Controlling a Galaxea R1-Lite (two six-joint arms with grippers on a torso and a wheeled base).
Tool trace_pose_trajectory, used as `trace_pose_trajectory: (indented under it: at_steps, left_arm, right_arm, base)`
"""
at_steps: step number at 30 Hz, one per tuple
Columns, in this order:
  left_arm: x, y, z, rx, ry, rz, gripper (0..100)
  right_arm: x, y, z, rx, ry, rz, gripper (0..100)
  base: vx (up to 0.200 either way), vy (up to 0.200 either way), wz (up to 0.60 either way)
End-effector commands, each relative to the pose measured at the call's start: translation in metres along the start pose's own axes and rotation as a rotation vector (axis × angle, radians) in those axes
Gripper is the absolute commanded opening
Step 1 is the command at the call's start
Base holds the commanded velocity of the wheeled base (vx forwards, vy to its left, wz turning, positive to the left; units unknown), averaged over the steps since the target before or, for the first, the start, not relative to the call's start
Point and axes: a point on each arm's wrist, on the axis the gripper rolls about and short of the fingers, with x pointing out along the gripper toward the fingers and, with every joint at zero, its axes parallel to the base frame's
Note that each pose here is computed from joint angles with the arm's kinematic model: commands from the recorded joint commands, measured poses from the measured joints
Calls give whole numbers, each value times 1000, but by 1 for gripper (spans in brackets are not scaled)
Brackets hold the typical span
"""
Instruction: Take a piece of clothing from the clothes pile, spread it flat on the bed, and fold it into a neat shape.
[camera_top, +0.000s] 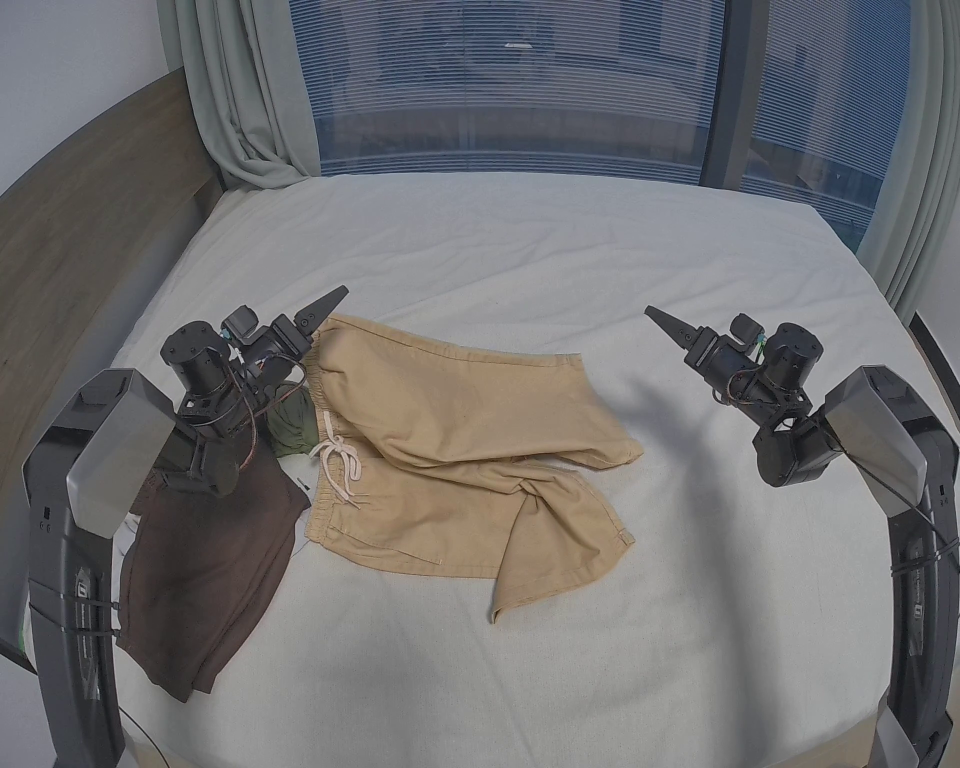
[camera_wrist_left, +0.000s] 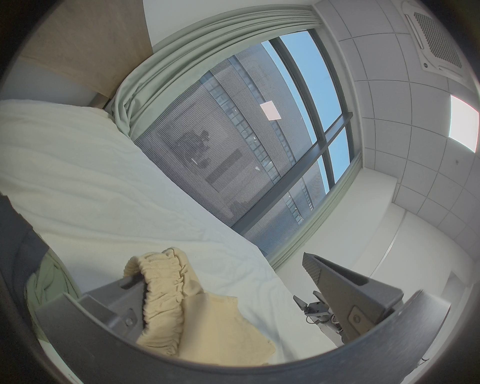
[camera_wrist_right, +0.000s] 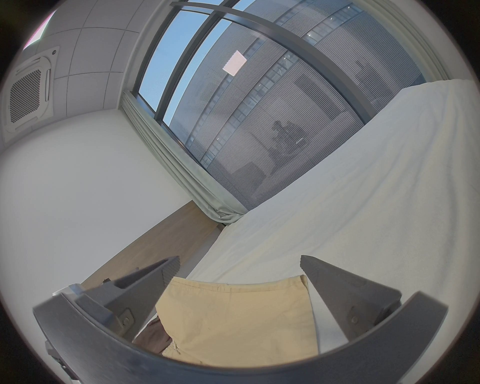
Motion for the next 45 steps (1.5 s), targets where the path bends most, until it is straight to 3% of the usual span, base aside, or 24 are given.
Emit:
trace_pose_trajectory:
  at_steps: [1, 8, 16, 19, 24, 35, 40, 45]
  left_arm:
    - [2, 5, -3, -38, 26, 62, 100]
    - [-3, 10, 11, -46, 0, 160, 100]
    - [-19, 17, 21, 42, -2, 268, 100]
    - [-27, 10, 21, 51, 10, 280, 100]
    - [-49, -4, 12, 34, 66, 297, 100]
    - [-96, -13, -23, 23, 176, 266, 100]
    - [-110, -19, -37, 65, 244, 265, 100]
    - [-118, -20, -51, 103, 322, 236, 100]
  right_arm:
    - [-11, -1, -15, -2, 45, -33, 100]
    - [-42, 16, -39, -25, 101, -47, 100]
    - [-73, 41, -58, 3, 157, -52, 100]
    - [-81, 42, -63, -5, 182, -67, 100]
    - [-94, 41, -75, 1, 234, -101, 100]
    - [-105, 42, -89, 8, 294, -124, 100]
    - [-109, 41, -99, 23, 332, -137, 100]
    - [-115, 30, -128, 32, 410, -165, 100]
  base:
    - [0, 0, 0]
    - [0, 0, 0]
    - [0, 0, 0]
    - [0, 0, 0]
    - [0, 0, 0]
    - [0, 0, 0]
    - [0, 0, 0]
    - [0, 0, 0]
